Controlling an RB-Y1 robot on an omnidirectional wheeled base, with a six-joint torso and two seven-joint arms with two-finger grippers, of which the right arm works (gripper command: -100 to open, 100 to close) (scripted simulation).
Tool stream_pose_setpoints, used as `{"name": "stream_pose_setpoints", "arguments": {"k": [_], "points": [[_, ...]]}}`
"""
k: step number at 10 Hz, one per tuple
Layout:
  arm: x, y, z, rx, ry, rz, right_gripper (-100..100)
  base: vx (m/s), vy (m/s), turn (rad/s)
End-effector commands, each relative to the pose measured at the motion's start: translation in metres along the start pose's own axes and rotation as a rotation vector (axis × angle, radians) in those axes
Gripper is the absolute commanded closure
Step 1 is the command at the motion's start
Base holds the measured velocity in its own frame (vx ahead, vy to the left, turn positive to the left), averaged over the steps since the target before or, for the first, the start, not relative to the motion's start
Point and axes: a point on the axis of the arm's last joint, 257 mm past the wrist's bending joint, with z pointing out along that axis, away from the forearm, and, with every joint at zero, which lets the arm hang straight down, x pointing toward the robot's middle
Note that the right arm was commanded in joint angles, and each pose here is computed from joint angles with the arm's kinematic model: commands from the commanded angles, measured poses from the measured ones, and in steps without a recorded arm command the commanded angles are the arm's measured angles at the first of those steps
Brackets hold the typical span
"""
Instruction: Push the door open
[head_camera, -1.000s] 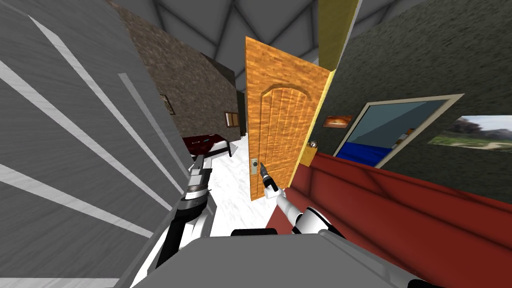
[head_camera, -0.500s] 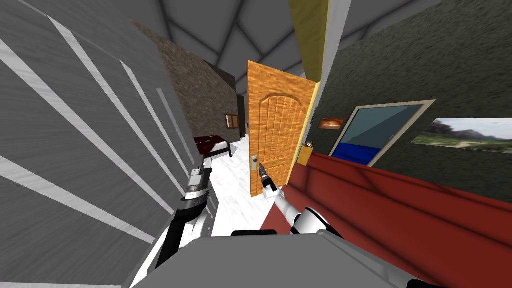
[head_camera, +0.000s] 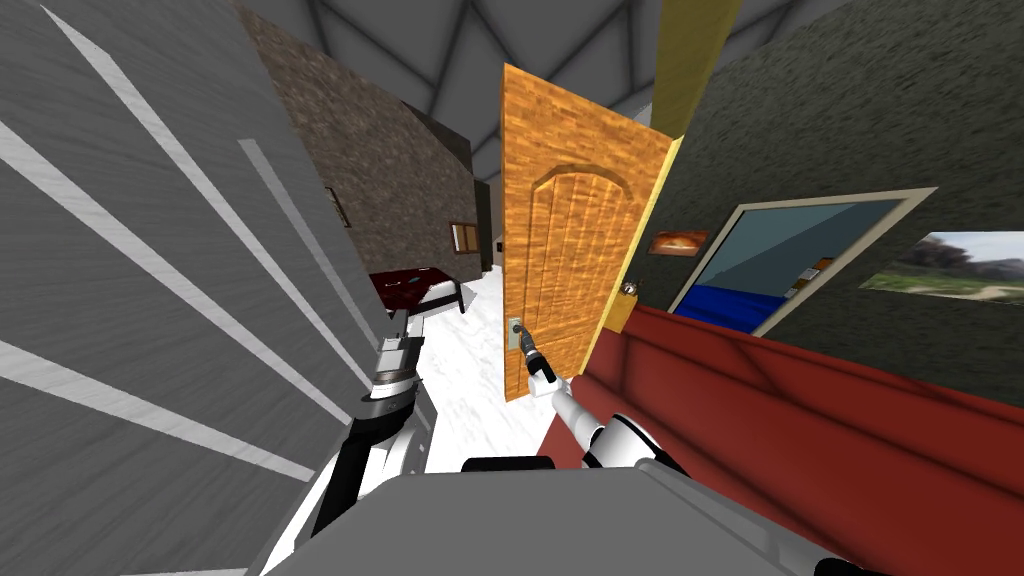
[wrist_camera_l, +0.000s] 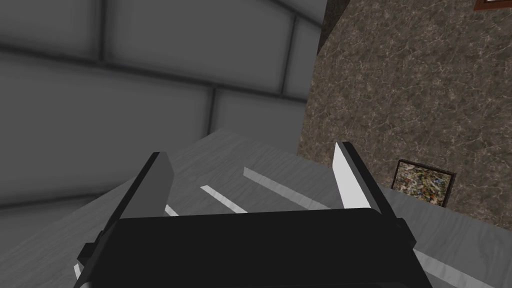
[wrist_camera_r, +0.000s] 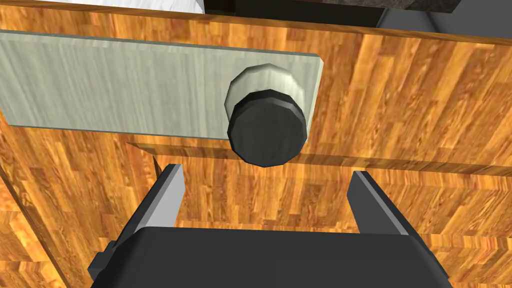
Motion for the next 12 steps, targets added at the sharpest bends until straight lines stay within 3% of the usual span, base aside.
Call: {"name": "stream_pose_setpoints", "arguments": {"k": [1, 3, 4, 9, 10, 12], "points": [[0.002, 0.000, -0.0004, -0.003, -0.001, 0.004, -100, 0.208, 0.071, 0.021], [0.004, 0.001, -0.0003, -0.004, -0.001, 0.008, -100, 0.158, 0.047, 0.018], [0.004, 0.001, -0.0003, -0.004, -0.001, 0.008, 100, -0.013, -0.003, -0.007], [0.004, 0.001, -0.0003, -0.004, -0.001, 0.008, 100, -0.019, -0.006, 0.000], [-0.011, 0.000, -0.0006, -0.001, -0.024, -0.001, 100, 0.104, -0.007, -0.003], [-0.020, 0.001, -0.0001, -0.004, -0.039, -0.006, 100, 0.125, 0.006, 0.007]]}}
